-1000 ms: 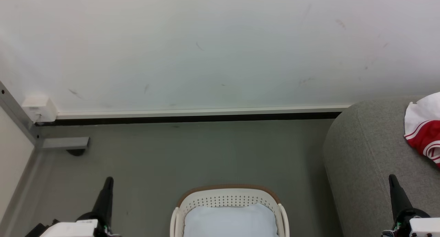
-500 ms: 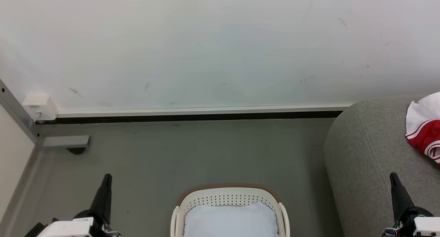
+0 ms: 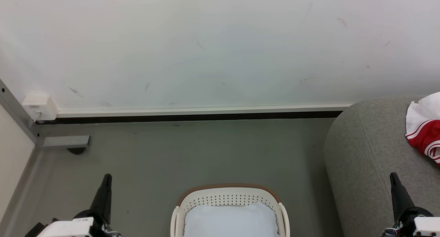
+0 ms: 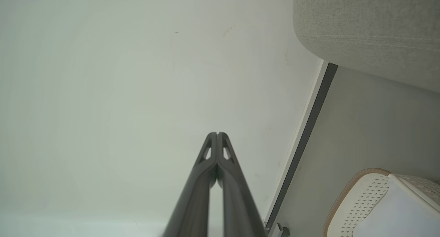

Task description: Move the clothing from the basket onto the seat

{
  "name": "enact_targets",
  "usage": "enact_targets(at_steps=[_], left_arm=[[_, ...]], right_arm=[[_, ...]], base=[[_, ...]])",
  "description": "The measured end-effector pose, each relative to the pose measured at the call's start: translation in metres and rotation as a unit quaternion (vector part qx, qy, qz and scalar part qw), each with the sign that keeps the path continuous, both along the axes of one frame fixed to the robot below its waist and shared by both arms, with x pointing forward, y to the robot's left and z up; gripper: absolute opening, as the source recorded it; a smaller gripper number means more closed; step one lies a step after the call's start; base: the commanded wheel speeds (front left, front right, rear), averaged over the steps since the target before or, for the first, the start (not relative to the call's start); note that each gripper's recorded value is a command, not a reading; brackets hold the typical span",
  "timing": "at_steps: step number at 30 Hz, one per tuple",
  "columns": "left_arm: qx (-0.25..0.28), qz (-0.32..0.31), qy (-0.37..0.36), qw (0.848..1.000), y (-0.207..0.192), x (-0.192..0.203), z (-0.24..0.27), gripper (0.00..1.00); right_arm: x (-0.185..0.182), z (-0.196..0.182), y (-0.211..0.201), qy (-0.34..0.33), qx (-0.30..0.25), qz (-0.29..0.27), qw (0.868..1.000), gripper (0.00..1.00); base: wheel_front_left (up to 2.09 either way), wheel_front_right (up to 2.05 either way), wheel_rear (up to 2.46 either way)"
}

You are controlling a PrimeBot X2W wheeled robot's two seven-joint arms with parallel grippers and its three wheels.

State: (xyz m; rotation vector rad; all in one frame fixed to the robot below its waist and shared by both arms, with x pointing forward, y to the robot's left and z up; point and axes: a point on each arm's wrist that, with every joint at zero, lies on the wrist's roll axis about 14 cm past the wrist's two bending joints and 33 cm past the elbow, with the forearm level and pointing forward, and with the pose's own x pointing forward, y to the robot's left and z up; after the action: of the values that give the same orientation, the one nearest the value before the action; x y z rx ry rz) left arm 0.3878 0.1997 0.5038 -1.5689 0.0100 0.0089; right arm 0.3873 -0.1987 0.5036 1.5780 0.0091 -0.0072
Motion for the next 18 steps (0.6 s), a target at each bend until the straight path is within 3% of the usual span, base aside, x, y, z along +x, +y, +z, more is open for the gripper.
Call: enact_targets(at_steps=[18], left_arm=[[0.000,0.000,0.000,1.000,0.0000,0.0000,0.0001,0.00]], right_arm=[[0.0000,0.0000,0.0000,0.000,0.000,0.000,1.000,0.00]], base=[[0.00,0.00,0.00]])
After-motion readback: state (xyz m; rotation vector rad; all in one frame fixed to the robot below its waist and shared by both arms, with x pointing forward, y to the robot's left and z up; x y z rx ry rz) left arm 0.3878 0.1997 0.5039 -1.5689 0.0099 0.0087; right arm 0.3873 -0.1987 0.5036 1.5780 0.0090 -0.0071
